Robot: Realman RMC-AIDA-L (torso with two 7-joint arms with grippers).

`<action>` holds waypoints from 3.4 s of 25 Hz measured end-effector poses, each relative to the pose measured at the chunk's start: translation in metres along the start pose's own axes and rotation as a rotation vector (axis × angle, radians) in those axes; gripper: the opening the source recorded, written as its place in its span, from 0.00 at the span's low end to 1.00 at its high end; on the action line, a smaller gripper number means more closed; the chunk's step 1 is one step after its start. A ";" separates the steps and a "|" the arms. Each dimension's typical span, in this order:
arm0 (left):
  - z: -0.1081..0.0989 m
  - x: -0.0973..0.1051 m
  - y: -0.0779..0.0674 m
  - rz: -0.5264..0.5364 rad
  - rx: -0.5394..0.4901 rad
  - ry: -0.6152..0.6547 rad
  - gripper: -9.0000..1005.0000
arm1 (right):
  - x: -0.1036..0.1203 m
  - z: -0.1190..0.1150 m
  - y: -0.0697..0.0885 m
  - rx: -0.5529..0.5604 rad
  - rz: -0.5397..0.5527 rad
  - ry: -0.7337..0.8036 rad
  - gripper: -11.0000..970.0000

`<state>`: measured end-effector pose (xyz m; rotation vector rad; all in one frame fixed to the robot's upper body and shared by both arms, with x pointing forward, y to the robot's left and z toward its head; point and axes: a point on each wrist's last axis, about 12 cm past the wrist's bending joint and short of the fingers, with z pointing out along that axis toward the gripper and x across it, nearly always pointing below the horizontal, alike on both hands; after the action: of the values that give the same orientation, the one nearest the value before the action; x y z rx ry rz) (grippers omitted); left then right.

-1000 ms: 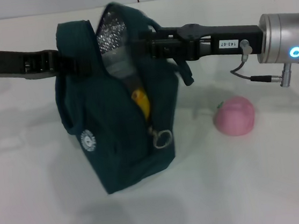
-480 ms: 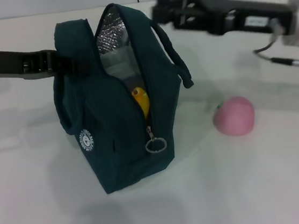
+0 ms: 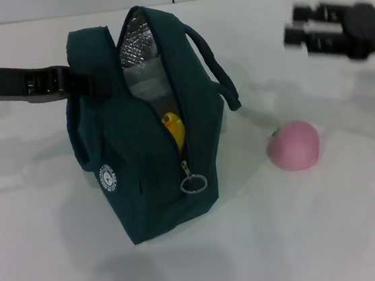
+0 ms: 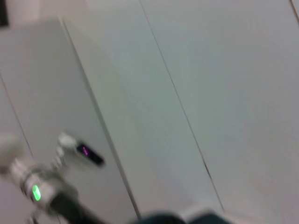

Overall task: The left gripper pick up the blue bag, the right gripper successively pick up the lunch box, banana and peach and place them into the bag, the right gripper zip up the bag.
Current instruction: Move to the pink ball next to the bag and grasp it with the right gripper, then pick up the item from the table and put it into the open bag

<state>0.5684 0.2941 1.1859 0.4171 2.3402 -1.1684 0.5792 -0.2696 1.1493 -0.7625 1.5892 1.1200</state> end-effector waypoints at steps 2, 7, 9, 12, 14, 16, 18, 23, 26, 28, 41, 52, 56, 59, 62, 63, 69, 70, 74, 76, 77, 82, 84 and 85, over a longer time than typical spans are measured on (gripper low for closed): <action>0.000 0.000 0.000 -0.002 0.000 0.000 0.04 | 0.007 -0.006 -0.002 0.016 -0.013 0.075 0.72; 0.000 0.001 0.001 -0.003 0.000 -0.001 0.04 | 0.020 -0.013 -0.006 0.026 -0.017 0.251 0.72; 0.000 0.001 0.000 -0.003 0.001 -0.001 0.04 | 0.025 -0.015 -0.007 0.033 -0.012 0.313 0.72; 0.001 0.000 0.000 -0.003 0.002 -0.001 0.04 | 0.030 -0.017 -0.011 0.053 -0.011 0.377 0.72; 0.001 0.000 0.000 -0.002 0.003 -0.001 0.04 | 0.031 -0.016 -0.013 0.067 -0.014 0.402 0.73; 0.001 0.000 -0.001 0.000 0.004 -0.001 0.04 | 0.036 -0.012 -0.014 0.082 -0.016 0.437 0.73; 0.001 -0.001 -0.001 0.001 0.005 0.000 0.04 | 0.040 -0.008 -0.016 0.094 -0.018 0.475 0.72; 0.002 -0.001 -0.001 0.001 0.006 0.001 0.04 | 0.045 0.004 -0.015 0.091 -0.031 0.521 0.72; 0.003 -0.002 -0.001 0.000 0.009 0.002 0.04 | 0.049 0.013 -0.015 0.093 -0.046 0.551 0.72; 0.003 -0.002 -0.001 0.000 0.009 0.002 0.04 | 0.051 0.017 -0.014 0.091 -0.052 0.564 0.72; 0.002 -0.002 -0.001 0.001 0.005 0.001 0.04 | 0.045 0.030 -0.011 0.093 -0.134 0.576 0.64; 0.001 -0.003 0.000 0.002 0.002 0.000 0.04 | 0.044 0.027 -0.010 0.098 -0.154 0.592 0.29; 0.000 -0.002 0.000 0.000 0.001 -0.001 0.04 | 0.040 0.019 -0.009 0.119 -0.167 0.566 0.24; 0.000 -0.001 0.001 -0.003 0.000 -0.002 0.04 | 0.037 0.018 -0.007 0.116 -0.165 0.544 0.21; -0.002 -0.001 0.002 -0.008 -0.001 -0.011 0.04 | 0.033 0.014 -0.007 0.113 -0.153 0.522 0.19; -0.002 -0.001 0.002 -0.009 -0.001 -0.013 0.04 | 0.030 0.011 -0.007 0.115 -0.148 0.508 0.18; -0.003 -0.001 0.002 -0.010 0.000 -0.013 0.04 | 0.002 -0.012 0.000 0.096 -0.138 0.321 0.15; -0.003 -0.001 0.002 -0.010 0.000 -0.013 0.04 | -0.003 -0.015 0.001 0.087 -0.142 0.284 0.14; -0.002 -0.001 0.002 -0.009 0.002 -0.012 0.04 | -0.031 -0.019 0.012 0.017 -0.191 0.087 0.13; -0.001 -0.002 0.001 -0.007 0.004 -0.011 0.04 | -0.046 -0.013 0.014 -0.011 -0.225 0.006 0.10; -0.001 -0.002 0.001 -0.006 0.005 -0.011 0.04 | -0.052 -0.008 0.015 -0.025 -0.239 -0.018 0.08; 0.001 -0.003 -0.001 -0.003 0.009 -0.010 0.04 | -0.074 0.036 0.011 -0.095 -0.264 -0.062 0.05; 0.001 -0.003 -0.001 -0.003 0.010 -0.010 0.04 | -0.078 0.055 0.009 -0.116 -0.260 -0.062 0.05; 0.001 -0.003 -0.001 -0.003 0.011 -0.010 0.04 | -0.078 0.066 0.008 -0.130 -0.259 -0.056 0.05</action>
<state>0.5705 0.2926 1.1872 0.4105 2.3281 -1.1824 0.6193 -0.2097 1.2219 -0.9846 1.3368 1.0511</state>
